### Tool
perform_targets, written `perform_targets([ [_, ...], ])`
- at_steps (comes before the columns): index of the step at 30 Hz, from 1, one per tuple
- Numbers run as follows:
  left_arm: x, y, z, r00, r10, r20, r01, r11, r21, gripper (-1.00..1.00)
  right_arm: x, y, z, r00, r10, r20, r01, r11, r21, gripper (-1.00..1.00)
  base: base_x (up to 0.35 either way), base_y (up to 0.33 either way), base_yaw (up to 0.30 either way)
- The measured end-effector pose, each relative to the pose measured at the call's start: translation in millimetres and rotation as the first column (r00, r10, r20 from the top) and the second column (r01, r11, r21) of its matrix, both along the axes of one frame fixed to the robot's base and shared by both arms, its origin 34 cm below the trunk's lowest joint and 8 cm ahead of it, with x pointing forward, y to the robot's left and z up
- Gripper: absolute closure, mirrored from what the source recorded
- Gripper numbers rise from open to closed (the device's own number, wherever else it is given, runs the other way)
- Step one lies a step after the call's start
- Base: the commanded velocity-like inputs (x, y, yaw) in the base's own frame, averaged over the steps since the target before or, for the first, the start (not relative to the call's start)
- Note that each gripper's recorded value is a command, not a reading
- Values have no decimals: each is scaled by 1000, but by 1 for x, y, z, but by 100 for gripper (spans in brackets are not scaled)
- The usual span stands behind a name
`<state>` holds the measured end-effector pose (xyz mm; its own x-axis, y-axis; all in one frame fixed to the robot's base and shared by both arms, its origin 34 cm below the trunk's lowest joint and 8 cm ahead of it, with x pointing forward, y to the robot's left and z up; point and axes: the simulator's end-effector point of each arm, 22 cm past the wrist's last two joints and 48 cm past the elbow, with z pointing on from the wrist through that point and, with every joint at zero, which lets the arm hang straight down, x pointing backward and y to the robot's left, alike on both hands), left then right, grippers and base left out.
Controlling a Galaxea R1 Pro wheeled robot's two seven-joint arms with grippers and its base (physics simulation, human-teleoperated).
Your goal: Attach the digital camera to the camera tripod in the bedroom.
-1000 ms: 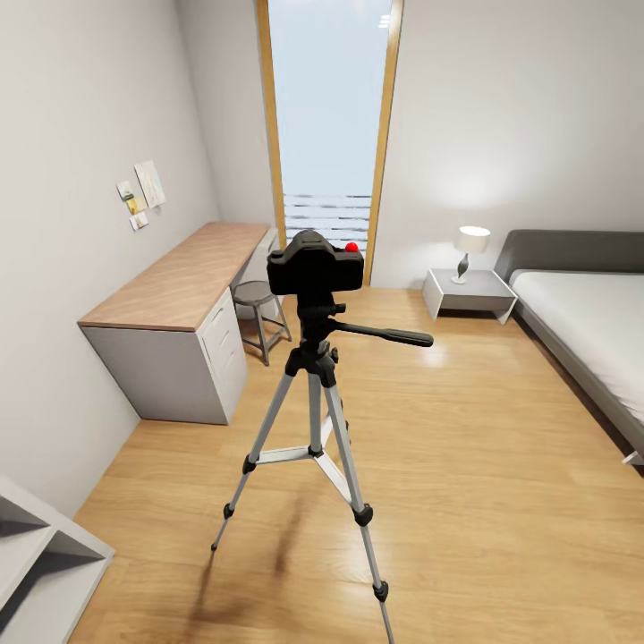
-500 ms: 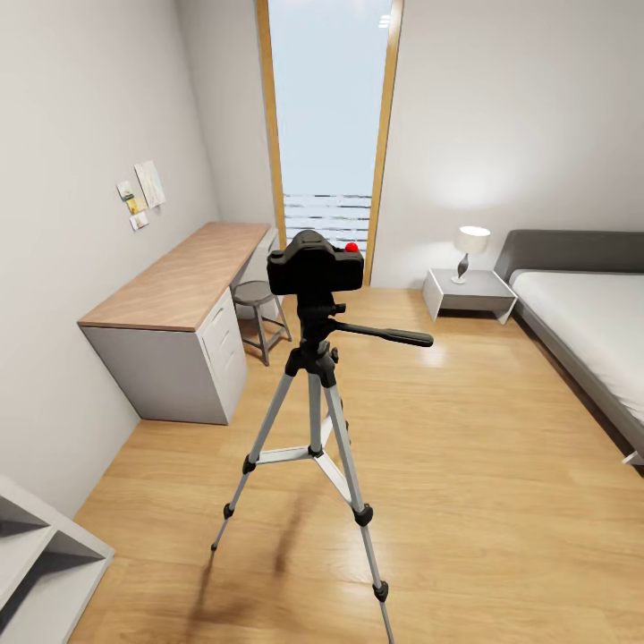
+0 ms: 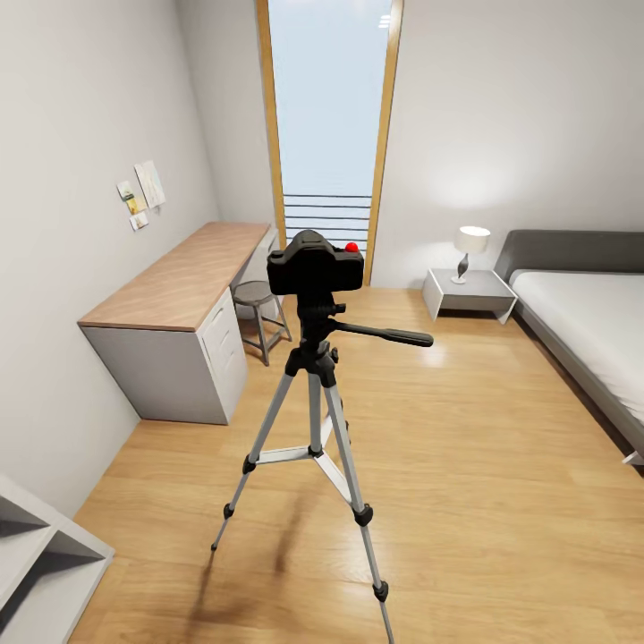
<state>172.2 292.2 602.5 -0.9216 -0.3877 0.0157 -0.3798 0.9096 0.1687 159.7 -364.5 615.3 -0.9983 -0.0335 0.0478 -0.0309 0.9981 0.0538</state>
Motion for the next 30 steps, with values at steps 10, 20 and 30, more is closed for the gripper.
perform_targets([
  [10, -1, 0, 0, 1000, -1, -2, 1, 1000, -2, -100, -13, 2, 1, 1000, -5, -14, 5, 1000, 1, -100, 0, 0, 0],
  [20, -1, 0, 0, 1000, -1, -2, 1, 1000, -1, -100, -14, 2, 1, 1000, -26, -14, 26, 1000, -4, -100, 0, 0, 0],
  [30, 0, 0, 0, 1000, -1, 3, 1, 1000, 0, -100, -13, 2, 1, 1000, -28, -12, 28, 1000, -5, -100, 0, 0, 0],
])
